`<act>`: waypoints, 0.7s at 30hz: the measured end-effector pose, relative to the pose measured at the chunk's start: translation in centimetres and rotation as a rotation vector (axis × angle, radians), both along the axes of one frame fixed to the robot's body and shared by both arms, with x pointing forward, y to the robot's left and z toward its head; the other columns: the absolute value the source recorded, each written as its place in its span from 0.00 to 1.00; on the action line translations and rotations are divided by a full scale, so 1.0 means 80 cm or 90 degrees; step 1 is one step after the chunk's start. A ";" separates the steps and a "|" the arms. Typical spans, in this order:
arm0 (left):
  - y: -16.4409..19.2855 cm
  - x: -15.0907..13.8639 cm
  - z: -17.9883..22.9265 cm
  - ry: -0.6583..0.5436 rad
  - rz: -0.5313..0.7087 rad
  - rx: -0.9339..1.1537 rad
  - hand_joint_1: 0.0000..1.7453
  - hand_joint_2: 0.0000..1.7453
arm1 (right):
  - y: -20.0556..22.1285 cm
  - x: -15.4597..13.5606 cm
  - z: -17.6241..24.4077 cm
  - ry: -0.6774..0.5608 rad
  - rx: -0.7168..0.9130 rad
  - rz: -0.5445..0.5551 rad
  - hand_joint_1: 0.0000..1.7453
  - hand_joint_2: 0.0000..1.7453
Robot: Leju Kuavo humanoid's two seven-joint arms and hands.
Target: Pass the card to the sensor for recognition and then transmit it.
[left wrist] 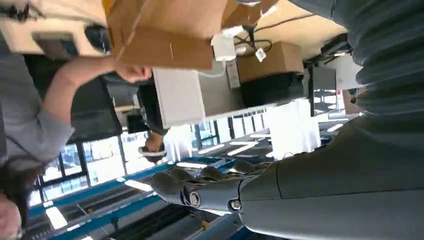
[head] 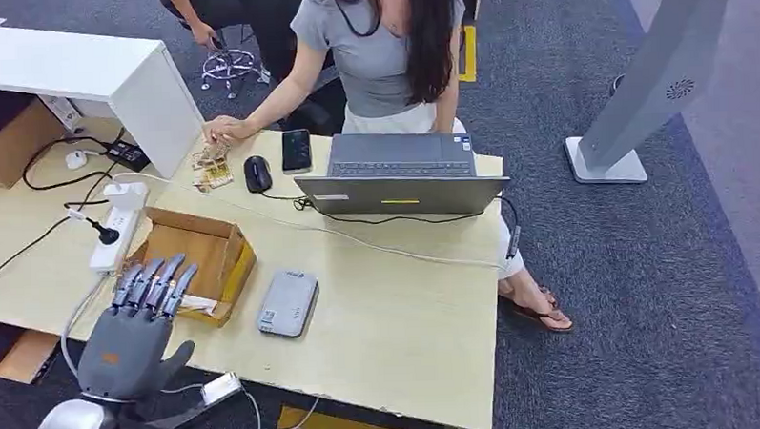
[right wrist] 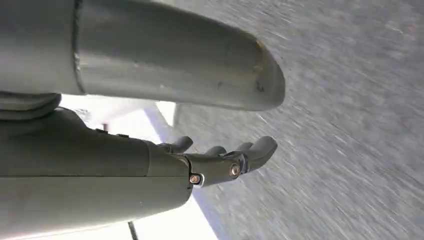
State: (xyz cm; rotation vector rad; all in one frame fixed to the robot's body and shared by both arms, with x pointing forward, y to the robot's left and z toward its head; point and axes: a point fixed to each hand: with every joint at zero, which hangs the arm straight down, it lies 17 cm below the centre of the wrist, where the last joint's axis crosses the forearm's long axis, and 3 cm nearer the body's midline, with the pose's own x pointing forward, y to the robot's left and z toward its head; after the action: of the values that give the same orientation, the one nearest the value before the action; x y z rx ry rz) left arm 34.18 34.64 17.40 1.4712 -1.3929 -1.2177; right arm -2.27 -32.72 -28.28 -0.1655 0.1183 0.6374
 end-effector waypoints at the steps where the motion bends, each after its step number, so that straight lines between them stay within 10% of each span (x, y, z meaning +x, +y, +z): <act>1: 0.002 -0.002 -0.004 0.001 0.000 0.004 0.00 1.00 | 0.001 -0.007 0.000 0.007 0.003 0.001 0.00 0.00; 21: 0.140 0.003 -0.072 0.115 0.198 0.035 0.00 1.00 | -0.009 0.051 0.000 -0.094 -0.014 0.018 0.00 0.00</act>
State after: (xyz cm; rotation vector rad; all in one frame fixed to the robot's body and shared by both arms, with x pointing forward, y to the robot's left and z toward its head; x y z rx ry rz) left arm 34.46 45.83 11.61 1.5076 -0.9768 -1.1634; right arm 1.78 -33.44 -28.31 -0.2355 -0.0193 0.6502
